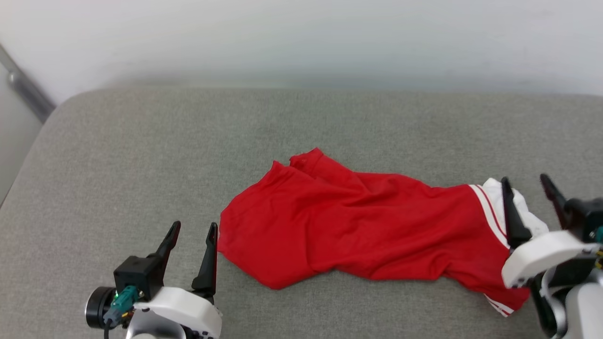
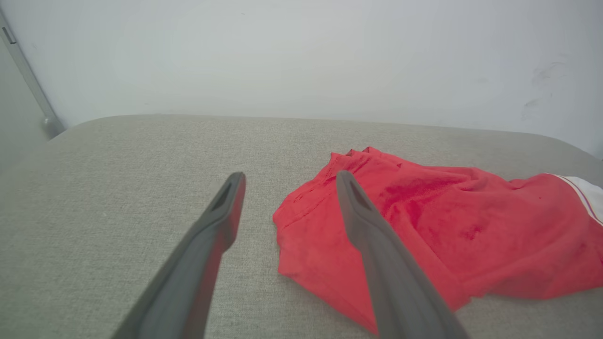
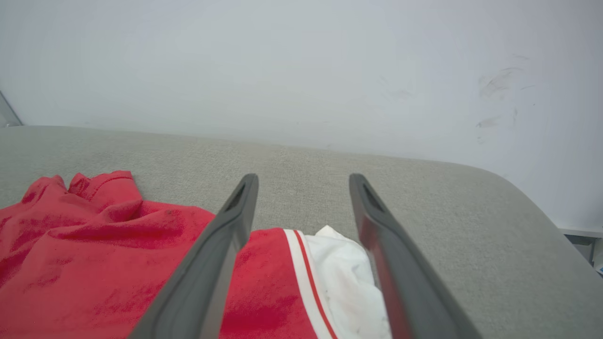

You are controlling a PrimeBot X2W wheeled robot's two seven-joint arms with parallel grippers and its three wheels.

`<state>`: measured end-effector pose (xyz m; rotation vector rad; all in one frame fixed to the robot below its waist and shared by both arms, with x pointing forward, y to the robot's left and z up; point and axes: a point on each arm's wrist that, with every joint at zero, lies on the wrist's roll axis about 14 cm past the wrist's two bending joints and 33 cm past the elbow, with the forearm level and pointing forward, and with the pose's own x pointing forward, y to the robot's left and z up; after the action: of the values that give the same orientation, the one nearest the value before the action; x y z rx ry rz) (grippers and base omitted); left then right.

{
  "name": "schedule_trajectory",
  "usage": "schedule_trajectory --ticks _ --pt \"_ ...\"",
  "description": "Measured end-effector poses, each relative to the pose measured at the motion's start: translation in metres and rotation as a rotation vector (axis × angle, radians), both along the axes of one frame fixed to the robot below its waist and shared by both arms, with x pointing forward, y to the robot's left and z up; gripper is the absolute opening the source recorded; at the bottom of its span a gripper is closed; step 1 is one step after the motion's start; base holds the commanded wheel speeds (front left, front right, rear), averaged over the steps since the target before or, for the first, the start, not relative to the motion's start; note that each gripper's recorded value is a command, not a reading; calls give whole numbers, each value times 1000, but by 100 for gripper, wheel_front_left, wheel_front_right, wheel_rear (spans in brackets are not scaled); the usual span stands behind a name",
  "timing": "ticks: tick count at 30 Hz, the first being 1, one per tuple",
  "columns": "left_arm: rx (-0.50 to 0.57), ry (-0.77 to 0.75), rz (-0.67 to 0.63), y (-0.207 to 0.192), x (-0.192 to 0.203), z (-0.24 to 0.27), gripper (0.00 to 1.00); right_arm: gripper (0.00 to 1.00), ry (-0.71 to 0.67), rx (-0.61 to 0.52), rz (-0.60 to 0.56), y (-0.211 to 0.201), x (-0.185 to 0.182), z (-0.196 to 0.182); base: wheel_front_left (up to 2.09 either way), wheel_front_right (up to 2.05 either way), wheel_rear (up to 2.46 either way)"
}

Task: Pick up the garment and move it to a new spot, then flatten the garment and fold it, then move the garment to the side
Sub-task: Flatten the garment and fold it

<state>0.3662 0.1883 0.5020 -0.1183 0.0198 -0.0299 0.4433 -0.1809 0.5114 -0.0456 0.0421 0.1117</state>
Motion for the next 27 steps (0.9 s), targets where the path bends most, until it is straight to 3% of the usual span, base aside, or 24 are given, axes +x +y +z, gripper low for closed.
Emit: schedule_trajectory --ticks 8,19,27 --pt "0 -11 -20 -9 -15 7 100 100 -39 17 69 28 -50 12 0 0 0" --pt "-28 51 -50 -19 -22 -2 100 100 1 80 62 33 -94 10 0 0 0" --pt "-8 265 -271 -59 -5 -21 100 100 30 113 60 35 -96 4 0 0 0"
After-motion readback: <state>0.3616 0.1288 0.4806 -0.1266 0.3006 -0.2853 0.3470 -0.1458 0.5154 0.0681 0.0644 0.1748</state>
